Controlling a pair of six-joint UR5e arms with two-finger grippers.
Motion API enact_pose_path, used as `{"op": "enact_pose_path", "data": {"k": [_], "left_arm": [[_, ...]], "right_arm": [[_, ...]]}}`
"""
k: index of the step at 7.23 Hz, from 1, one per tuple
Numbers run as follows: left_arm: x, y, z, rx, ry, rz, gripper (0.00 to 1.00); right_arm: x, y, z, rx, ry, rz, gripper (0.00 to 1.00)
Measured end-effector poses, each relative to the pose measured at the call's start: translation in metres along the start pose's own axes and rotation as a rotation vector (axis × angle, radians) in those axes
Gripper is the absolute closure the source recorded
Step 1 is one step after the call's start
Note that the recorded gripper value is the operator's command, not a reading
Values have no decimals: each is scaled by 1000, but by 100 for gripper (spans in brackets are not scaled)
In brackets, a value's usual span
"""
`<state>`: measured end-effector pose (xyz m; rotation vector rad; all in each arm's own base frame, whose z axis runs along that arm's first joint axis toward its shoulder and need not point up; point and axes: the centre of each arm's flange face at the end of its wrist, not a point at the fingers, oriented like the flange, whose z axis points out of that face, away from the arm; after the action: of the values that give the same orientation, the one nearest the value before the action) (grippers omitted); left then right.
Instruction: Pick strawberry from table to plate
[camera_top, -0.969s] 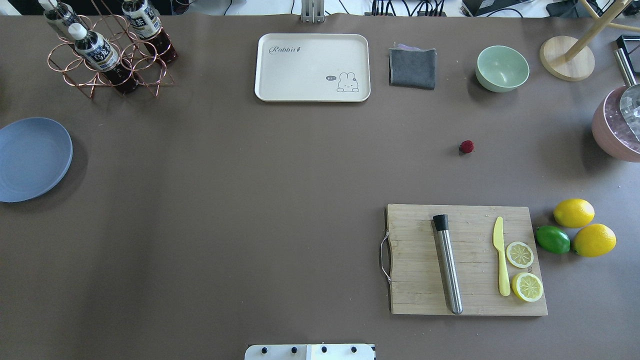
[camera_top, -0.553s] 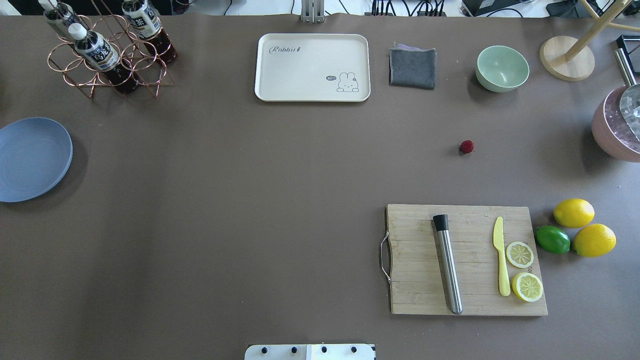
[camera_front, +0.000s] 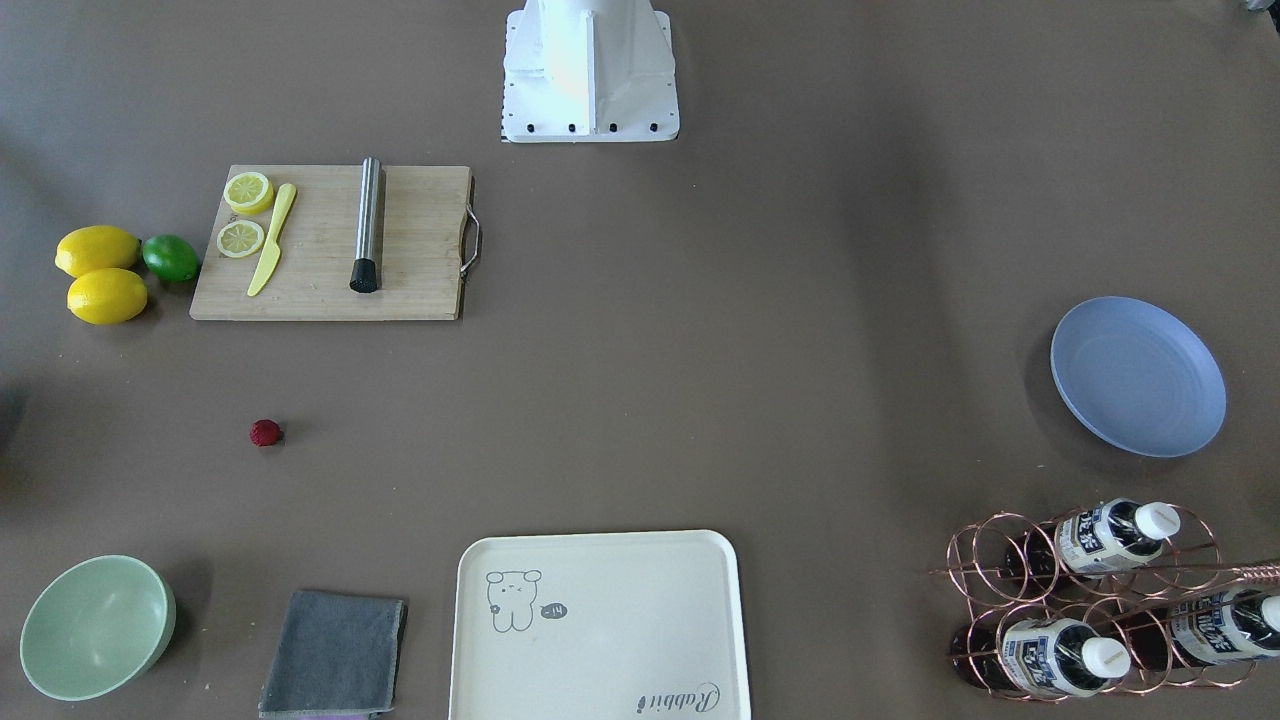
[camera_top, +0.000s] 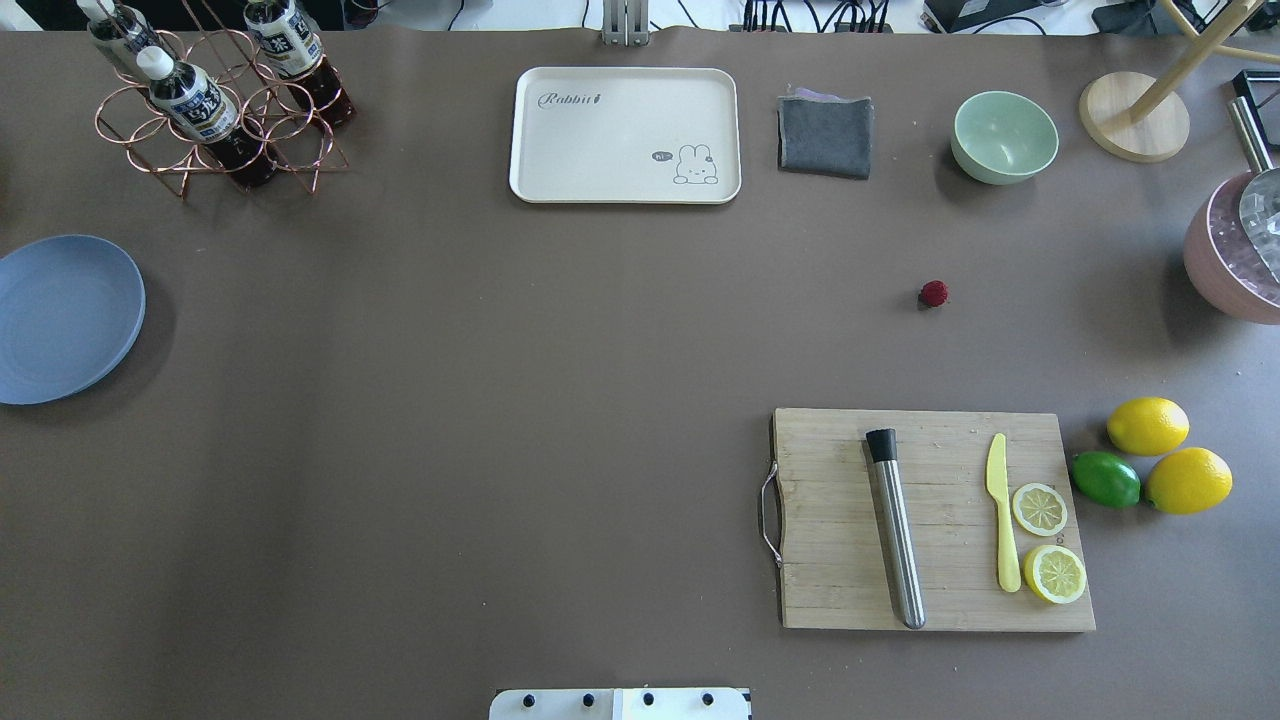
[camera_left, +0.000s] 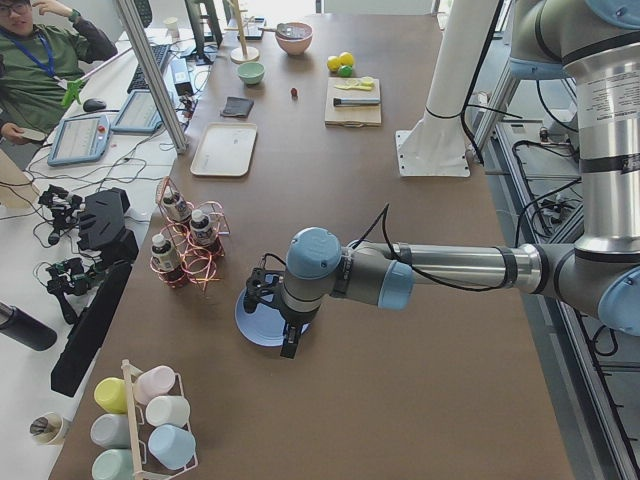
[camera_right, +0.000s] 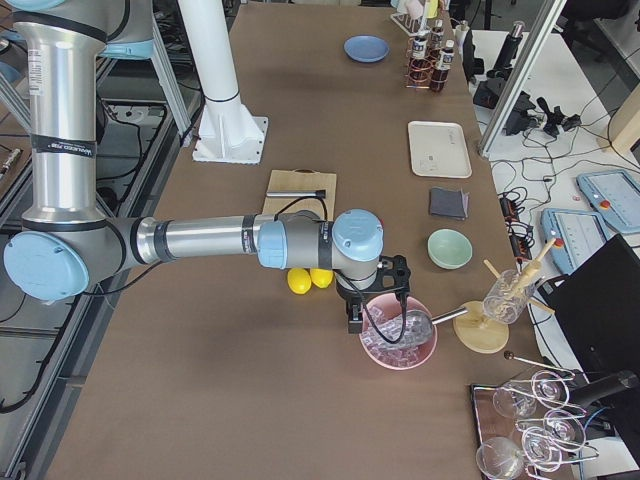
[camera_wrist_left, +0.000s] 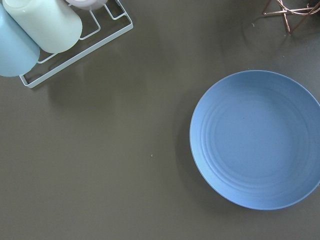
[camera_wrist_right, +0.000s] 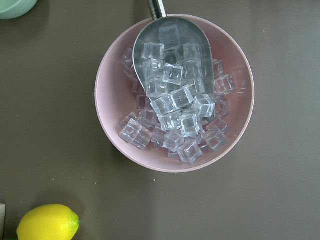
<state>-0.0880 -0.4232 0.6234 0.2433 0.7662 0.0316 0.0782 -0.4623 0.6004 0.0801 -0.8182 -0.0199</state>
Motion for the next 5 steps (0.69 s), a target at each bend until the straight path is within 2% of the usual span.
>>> {"op": "enact_pose_path", "data": {"k": [3, 5], "left_arm": [[-27, 5, 29, 42, 2, 35, 2], [-45, -4, 51, 53, 23, 24, 2]], "right_arm": [[-30, -18, 6, -11, -5, -39, 0], [-62, -40, 8, -12, -10, -44, 0]]}}
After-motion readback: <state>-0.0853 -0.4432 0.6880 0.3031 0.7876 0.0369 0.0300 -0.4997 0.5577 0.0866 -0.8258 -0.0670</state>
